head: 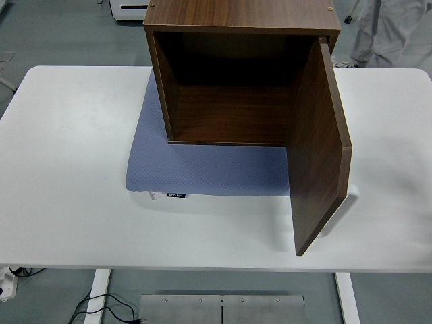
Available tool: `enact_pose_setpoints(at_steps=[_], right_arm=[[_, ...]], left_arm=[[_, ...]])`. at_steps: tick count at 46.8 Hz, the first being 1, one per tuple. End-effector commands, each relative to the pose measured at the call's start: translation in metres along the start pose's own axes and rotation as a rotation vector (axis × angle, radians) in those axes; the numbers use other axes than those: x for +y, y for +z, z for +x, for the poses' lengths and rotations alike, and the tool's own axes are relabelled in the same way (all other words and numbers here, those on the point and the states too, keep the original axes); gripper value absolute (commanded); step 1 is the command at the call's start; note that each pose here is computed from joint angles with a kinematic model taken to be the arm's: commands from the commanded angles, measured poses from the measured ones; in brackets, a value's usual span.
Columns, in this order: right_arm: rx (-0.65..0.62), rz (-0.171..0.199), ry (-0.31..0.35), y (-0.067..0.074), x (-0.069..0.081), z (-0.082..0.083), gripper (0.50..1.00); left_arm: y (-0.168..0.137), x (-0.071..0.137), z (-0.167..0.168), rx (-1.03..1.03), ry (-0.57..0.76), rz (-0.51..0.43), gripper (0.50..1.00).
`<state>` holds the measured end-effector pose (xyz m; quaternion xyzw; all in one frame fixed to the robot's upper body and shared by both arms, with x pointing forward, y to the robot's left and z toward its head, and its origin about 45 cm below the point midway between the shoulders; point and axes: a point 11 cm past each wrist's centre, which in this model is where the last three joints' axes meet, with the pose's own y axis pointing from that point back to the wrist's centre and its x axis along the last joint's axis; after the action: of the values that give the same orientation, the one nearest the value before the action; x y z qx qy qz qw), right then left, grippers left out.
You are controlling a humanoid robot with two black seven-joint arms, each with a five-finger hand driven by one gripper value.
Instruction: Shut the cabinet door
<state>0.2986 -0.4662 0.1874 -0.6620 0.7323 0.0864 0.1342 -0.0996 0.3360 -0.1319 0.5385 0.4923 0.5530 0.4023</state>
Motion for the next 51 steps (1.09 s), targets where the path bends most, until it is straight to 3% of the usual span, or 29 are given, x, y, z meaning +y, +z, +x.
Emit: enact_pose_setpoints(at_steps=[1,14,24,38,46,51], right_arm=[[0.019,-0.005,0.0,-0.004,0.002,0.006,1.0],[0.091,-0.039,-0.006,-0.018,0.015,0.025,1.0],[0.087,-0.078,-0.037,-0.015,0.033,0.033,1.0],[0.046,-0.1,-0.092,-0.008,0.06,0.039,1.0],[0.014,-0.137,-0.128,-0.002,0.077,0.041,1.0],[0.004,-0.134,-0.143,-0.004,0.085,0.043,1.0]], left_arm=[[0.001,0.0,0.0,0.0,0.0,-0.001,1.0],[0.0,0.0,0.0,0.0,0.0,0.0,1.0],[0.0,0.0,0.0,0.0,0.0,0.0,1.0],[0.0,0.0,0.0,0.0,0.0,0.0,1.0],[0.001,0.0,0.0,0.0,0.0,-0.001,1.0],[0.0,0.0,0.0,0.0,0.0,0.0,1.0]])
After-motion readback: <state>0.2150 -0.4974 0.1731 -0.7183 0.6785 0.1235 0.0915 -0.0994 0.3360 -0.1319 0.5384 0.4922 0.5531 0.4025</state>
